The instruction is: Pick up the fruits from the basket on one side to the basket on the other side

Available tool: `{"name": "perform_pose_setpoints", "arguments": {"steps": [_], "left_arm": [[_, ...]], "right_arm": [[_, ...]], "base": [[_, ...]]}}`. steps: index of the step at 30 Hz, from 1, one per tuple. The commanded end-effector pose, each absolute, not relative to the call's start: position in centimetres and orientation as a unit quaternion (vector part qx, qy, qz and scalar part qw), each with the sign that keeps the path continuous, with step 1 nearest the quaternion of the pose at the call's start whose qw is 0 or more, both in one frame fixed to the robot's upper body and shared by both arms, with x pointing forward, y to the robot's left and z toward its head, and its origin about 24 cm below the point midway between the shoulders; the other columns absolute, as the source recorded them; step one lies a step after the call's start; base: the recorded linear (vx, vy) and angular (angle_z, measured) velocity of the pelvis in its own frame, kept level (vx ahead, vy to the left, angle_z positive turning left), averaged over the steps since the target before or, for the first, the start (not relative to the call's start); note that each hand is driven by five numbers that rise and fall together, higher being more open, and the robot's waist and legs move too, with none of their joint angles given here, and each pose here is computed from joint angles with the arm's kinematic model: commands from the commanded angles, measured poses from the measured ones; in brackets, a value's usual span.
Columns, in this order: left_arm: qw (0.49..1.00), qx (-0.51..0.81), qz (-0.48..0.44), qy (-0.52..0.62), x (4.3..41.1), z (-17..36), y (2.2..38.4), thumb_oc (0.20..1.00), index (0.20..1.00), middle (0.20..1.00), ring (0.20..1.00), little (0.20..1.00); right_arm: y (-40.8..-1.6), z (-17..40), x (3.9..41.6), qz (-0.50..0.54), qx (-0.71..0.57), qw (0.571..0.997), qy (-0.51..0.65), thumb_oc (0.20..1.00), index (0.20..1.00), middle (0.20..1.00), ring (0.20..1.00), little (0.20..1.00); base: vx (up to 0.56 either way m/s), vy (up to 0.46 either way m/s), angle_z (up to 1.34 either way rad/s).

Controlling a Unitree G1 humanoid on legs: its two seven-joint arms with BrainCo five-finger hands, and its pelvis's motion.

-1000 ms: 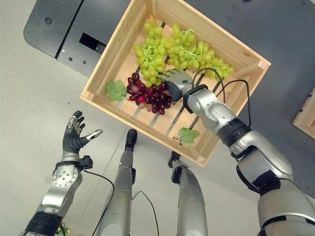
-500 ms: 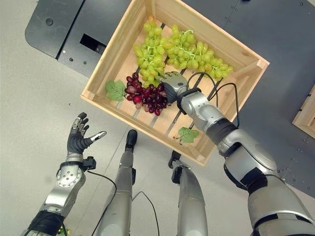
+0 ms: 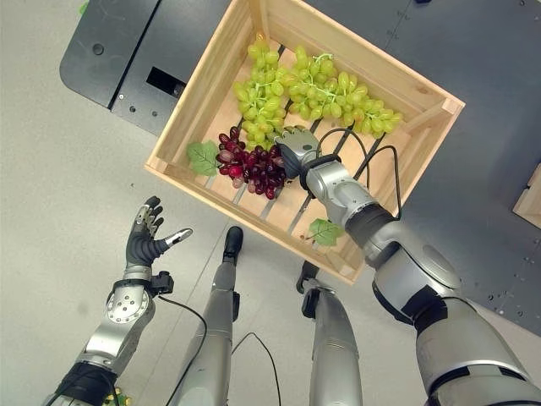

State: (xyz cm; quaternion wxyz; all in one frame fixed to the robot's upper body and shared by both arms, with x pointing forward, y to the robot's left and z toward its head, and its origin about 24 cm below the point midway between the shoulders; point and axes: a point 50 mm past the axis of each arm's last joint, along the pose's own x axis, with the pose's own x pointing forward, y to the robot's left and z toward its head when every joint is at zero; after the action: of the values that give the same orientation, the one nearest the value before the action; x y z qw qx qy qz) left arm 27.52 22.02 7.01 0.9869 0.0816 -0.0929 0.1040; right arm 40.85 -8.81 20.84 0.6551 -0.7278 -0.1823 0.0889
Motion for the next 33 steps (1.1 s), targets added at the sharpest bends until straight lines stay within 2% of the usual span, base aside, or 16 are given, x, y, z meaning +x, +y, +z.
{"name": "perform_pose_setpoints", "arguments": {"steps": [1, 2, 15, 21, 24, 27, 31, 33], "left_arm": [[0.978, 0.095, 0.101, -0.154, 27.9, 9.4, 21.9, 1.000, 1.000, 1.000, 1.000, 1.000], [0.978, 0.094, 0.100, -0.154, 28.0, 9.4, 21.8, 1.000, 1.000, 1.000, 1.000, 1.000], [0.980, 0.084, 0.095, -0.152, 28.0, 9.2, 21.4, 1.000, 1.000, 1.000, 1.000, 1.000], [0.982, 0.077, 0.094, -0.147, 27.8, 9.0, 21.5, 1.000, 1.000, 1.000, 1.000, 1.000], [0.982, 0.075, 0.095, -0.146, 27.7, 8.9, 21.5, 1.000, 1.000, 1.000, 1.000, 1.000], [0.981, 0.080, 0.102, -0.146, 27.7, 9.1, 22.0, 1.000, 1.000, 1.000, 1.000, 1.000], [0.983, 0.072, 0.099, -0.139, 27.5, 9.1, 22.4, 1.000, 1.000, 1.000, 1.000, 1.000], [0.984, 0.067, 0.093, -0.134, 27.4, 8.9, 22.6, 1.000, 1.000, 1.000, 1.000, 1.000]], "right_arm": [[-9.6, 16.9, 40.8, 0.130, -0.748, 0.640, -0.117, 0.464, 0.464, 0.464, 0.464, 0.464], [-9.9, 16.5, 40.8, 0.130, -0.751, 0.638, -0.111, 0.200, 0.200, 0.200, 0.200, 0.200], [-10.8, 14.4, 40.8, 0.140, -0.741, 0.653, -0.068, 0.200, 0.200, 0.200, 0.200, 0.200], [-11.2, 14.2, 40.8, 0.139, -0.701, 0.698, -0.054, 0.200, 0.200, 0.200, 0.200, 0.200], [-11.3, 14.3, 40.8, 0.139, -0.696, 0.702, -0.055, 0.200, 0.200, 0.200, 0.200, 0.200], [-10.5, 16.7, 40.4, 0.149, -0.654, 0.735, -0.101, 0.200, 0.200, 0.200, 0.200, 0.200], [-9.7, 18.0, 39.5, 0.194, -0.450, 0.864, -0.112, 0.200, 0.200, 0.200, 0.200, 0.200], [-10.2, 18.4, 39.2, 0.214, -0.343, 0.908, -0.109, 0.200, 0.200, 0.200, 0.200, 0.200]], "base": [[0.00, 0.000, 0.00], [0.00, 0.000, 0.00], [0.00, 0.001, 0.00], [0.00, 0.000, 0.00], [0.00, 0.000, 0.00], [0.00, 0.000, 0.00], [0.00, -0.003, 0.02], [0.00, 0.000, 0.00]]}}
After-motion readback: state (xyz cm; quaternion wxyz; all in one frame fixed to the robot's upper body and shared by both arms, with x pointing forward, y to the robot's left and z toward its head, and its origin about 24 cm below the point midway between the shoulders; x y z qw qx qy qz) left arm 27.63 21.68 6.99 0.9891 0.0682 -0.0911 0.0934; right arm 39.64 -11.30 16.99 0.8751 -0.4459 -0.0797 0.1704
